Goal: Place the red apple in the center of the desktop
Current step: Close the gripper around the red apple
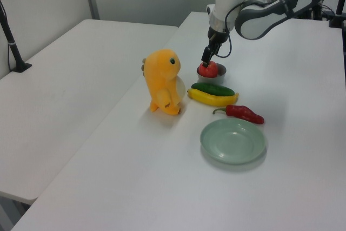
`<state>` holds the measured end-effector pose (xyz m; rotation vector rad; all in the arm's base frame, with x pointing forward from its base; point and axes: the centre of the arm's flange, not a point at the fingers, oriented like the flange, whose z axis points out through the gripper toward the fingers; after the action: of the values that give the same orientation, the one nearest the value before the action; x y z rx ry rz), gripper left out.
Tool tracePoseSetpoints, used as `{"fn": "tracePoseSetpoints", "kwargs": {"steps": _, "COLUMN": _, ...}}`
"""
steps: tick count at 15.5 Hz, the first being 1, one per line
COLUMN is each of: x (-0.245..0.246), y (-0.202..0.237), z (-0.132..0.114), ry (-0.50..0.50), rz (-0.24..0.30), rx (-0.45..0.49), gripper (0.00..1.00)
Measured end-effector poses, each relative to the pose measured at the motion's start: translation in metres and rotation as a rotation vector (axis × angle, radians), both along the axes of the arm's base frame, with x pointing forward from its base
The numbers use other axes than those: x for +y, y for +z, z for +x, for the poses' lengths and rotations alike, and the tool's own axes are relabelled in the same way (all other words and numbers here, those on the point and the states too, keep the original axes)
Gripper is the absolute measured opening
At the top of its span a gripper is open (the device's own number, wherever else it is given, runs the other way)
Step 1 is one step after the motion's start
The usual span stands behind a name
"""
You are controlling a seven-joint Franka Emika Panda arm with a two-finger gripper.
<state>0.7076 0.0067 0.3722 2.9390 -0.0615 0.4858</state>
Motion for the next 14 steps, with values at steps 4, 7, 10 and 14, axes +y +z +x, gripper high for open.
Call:
{"fn": "tracePoseSetpoints", "kwargs": {"steps": 4, "x": -0.001, "y": -0.023, "z": 0.001, "ry": 0.014, "rz": -0.021, "rx": 0.031, "gripper": 1.00}}
{"fn": "tracePoseSetpoints", "kwargs": {"steps": 7, "x": -0.001, "y": -0.044, "z": 0.001, "ry": 0.025, "rz": -0.035, "rx": 0.059, "gripper": 1.00}}
{"fn": "tracePoseSetpoints", "kwargs": {"steps": 10, "x": 0.000, "y": -0.056, "z": 0.002, "ry": 0.041, "rz": -0.054, "rx": 0.071, "gripper": 0.96}}
{"fn": "tracePoseSetpoints", "kwargs": {"steps": 14, "x": 0.000, "y": -0.055, "z": 0.003, "ry": 0.050, "rz": -0.062, "rx": 0.061, "gripper": 0.84}}
